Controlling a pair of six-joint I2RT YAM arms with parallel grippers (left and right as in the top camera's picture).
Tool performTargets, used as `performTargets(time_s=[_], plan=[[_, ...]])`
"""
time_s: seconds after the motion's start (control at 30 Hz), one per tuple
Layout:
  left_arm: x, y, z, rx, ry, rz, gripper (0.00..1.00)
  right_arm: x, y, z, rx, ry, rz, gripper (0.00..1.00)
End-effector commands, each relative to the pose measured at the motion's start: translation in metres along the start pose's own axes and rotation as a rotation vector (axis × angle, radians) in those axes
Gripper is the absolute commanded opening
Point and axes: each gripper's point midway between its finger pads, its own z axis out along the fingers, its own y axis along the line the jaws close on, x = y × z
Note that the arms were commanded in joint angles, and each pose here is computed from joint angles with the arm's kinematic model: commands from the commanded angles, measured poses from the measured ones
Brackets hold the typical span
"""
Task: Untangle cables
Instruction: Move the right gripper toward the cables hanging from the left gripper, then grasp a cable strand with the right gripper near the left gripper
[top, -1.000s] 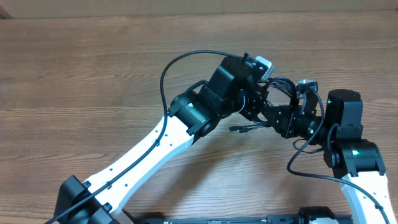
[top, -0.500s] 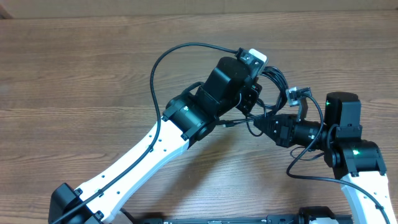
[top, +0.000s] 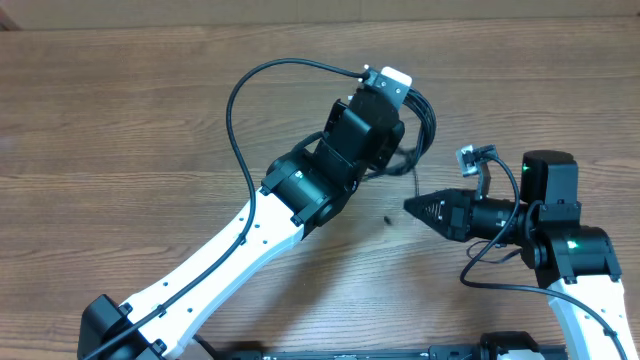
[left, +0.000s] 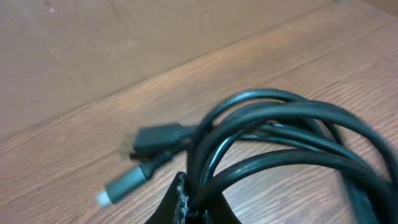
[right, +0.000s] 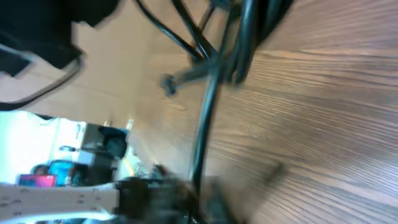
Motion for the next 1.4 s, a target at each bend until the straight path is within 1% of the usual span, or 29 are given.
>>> performTargets(time_s=[0.0,0.03,0.07,0.1,0.23,0.3,0.37,0.5,0.53,0.63,0.67,0.7,0.73,0.77,0.8,0.87,0.9,0.93,1.03,1.1,1.13,1.17,1.2,1.23,1.27,1.37], plan=[[-0.025,0.001,-0.016,0.039,-0.058,-0.008,0.04,-0.011,-0.019,-0.004,0.141,-0.047,-0.013,0.79],[-0.022,-0.005,-0.016,0.072,-0.048,0.007,0.04,-0.012,-0.027,-0.005,0.187,-0.056,0.0,0.91],[-0.02,-0.009,-0.017,0.094,-0.038,0.02,0.04,-0.012,-0.035,-0.007,0.234,-0.065,0.023,0.97],[-0.018,-0.009,-0.017,0.099,-0.03,0.022,0.04,-0.012,-0.046,-0.01,0.296,-0.077,0.05,1.0],[-0.01,-0.013,-0.017,0.12,0.003,0.031,0.04,-0.019,-0.07,-0.02,0.442,-0.134,0.115,1.0],[-0.003,-0.016,-0.017,0.142,0.029,0.038,0.04,-0.023,-0.071,-0.021,0.449,-0.152,0.105,1.0],[0.005,-0.032,-0.021,0.236,0.064,0.05,0.04,-0.034,-0.067,-0.021,0.436,-0.187,0.071,1.0],[0.011,-0.057,-0.029,0.389,0.09,0.054,0.04,-0.049,-0.062,-0.022,0.421,-0.236,0.02,1.0],[0.013,-0.063,-0.032,0.427,0.096,0.053,0.04,-0.054,-0.06,-0.022,0.414,-0.252,0.004,0.94],[0.014,-0.07,-0.036,0.479,0.104,0.051,0.04,-0.057,-0.059,-0.023,0.412,-0.261,-0.017,0.73],[0.015,-0.072,-0.037,0.488,0.107,0.05,0.04,-0.057,-0.059,-0.023,0.412,-0.26,-0.016,0.59],[0.016,-0.072,-0.037,0.488,0.112,0.051,0.04,-0.057,-0.059,-0.023,0.412,-0.261,-0.017,0.4],[0.017,-0.071,-0.037,0.484,0.115,0.051,0.04,-0.057,-0.059,-0.023,0.412,-0.26,-0.016,0.27],[0.018,-0.071,-0.037,0.482,0.121,0.052,0.04,-0.057,-0.059,-0.022,0.411,-0.26,-0.016,0.07],[0.02,-0.069,-0.036,0.472,0.128,0.053,0.04,-0.056,-0.057,-0.022,0.4,-0.256,-0.017,0.04],[0.022,-0.062,-0.032,0.427,0.134,0.056,0.04,-0.055,-0.055,-0.02,0.385,-0.25,-0.017,0.04],[0.024,-0.052,-0.029,0.369,0.142,0.06,0.04,-0.053,-0.056,-0.02,0.387,-0.244,-0.012,0.04],[0.025,-0.049,-0.028,0.352,0.145,0.062,0.04,-0.052,-0.056,-0.02,0.388,-0.24,-0.008,0.04],[0.028,-0.041,-0.026,0.302,0.158,0.05,0.04,-0.05,-0.066,-0.024,0.444,-0.244,0.024,0.04],[0.029,-0.031,-0.023,0.237,0.167,0.018,0.04,-0.047,-0.079,-0.03,0.514,-0.261,0.098,0.04],[0.031,-0.027,-0.023,0.214,0.173,0.004,0.25,-0.044,-0.086,-0.034,0.558,-0.27,0.136,0.04],[0.031,-0.027,-0.023,0.214,0.177,0.005,0.56,-0.042,-0.09,-0.036,0.581,-0.276,0.161,0.04],[0.033,-0.027,-0.023,0.215,0.181,0.006,0.77,-0.04,-0.096,-0.04,0.614,-0.29,0.21,0.04],[0.035,-0.029,-0.024,0.225,0.191,0.007,0.9,-0.039,-0.099,-0.042,0.632,-0.3,0.241,0.04],[0.037,-0.031,-0.025,0.242,0.202,0.008,1.0,-0.037,-0.103,-0.044,0.648,-0.313,0.286,0.04],[0.05,-0.037,-0.03,0.285,0.258,0.014,1.0,-0.034,-0.103,-0.044,0.639,-0.33,0.368,0.04]])
